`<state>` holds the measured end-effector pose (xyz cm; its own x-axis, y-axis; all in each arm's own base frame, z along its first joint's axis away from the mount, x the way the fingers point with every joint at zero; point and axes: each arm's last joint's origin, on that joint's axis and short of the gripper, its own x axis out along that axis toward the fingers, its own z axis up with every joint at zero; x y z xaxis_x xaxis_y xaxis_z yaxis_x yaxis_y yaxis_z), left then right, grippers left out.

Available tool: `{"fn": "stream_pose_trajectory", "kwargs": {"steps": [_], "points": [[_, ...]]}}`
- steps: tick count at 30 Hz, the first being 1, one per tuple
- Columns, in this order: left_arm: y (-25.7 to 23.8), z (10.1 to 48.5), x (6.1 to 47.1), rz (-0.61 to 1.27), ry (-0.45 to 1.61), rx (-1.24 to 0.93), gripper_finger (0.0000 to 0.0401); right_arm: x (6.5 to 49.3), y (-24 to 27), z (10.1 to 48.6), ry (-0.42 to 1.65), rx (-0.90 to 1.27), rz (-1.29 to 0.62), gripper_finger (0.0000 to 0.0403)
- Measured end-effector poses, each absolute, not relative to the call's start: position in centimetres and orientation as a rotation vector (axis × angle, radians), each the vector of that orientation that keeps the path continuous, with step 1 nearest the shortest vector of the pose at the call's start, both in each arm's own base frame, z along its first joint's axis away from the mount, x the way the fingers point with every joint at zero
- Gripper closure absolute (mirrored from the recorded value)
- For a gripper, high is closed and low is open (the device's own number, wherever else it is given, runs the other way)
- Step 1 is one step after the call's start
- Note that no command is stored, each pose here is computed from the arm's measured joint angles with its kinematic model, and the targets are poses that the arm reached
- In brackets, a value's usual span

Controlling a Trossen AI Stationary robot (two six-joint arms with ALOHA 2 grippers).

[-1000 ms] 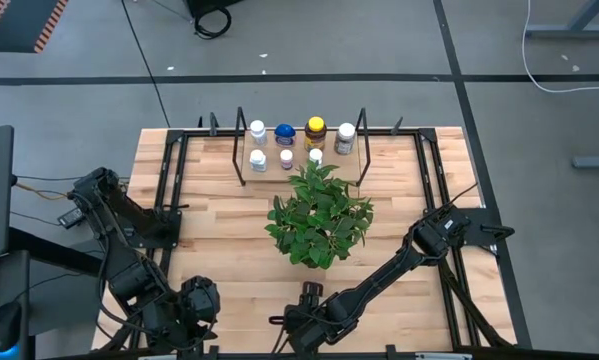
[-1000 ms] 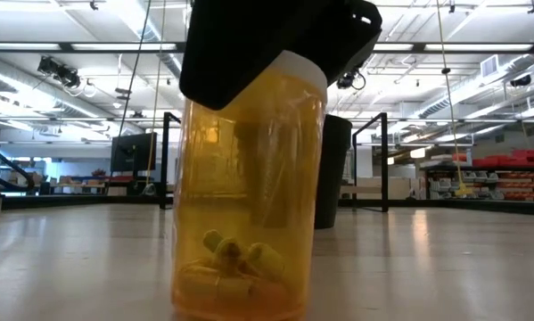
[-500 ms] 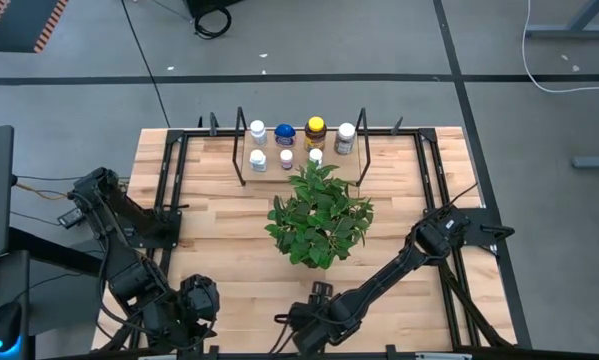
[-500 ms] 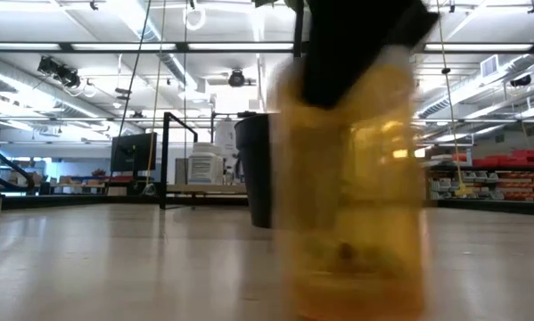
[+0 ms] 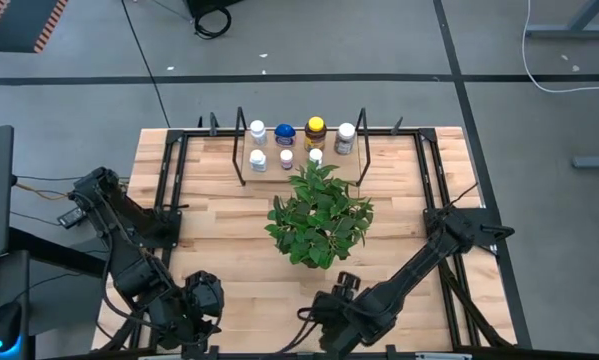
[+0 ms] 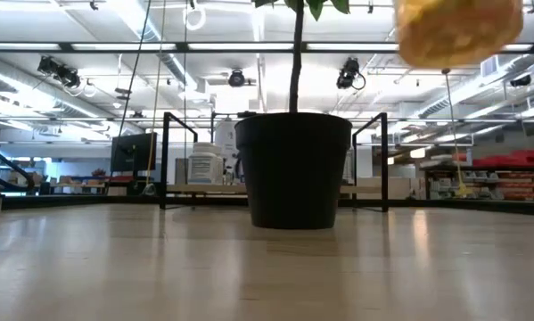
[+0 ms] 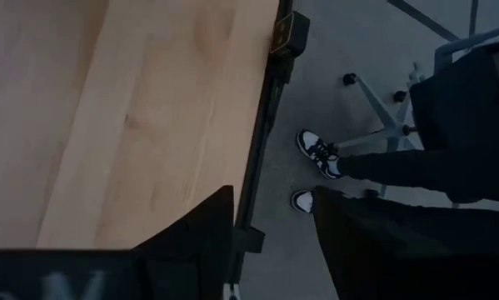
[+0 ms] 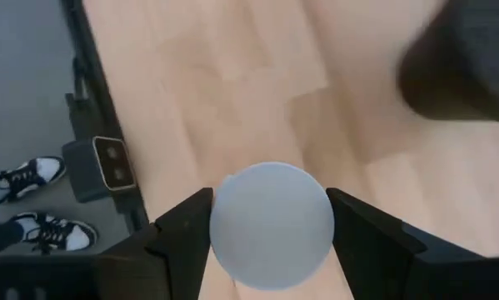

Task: Pick and place medicine bottles onto shelf by color
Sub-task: Put the orange pill bottle on the shelf

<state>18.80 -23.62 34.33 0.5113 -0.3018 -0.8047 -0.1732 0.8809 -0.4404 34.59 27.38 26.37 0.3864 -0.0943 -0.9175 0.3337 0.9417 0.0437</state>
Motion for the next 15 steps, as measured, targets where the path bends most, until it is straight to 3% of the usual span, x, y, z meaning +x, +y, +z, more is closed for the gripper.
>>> {"fn": "stream_pose_trajectory", "kwargs": {"steps": [15], "points": [[-22.9,34.9,19.2,-0.109,1.014,-0.485,0.0229,28.4,22.1,34.7,1.14,0.231,-0.458,0.0172]]}}
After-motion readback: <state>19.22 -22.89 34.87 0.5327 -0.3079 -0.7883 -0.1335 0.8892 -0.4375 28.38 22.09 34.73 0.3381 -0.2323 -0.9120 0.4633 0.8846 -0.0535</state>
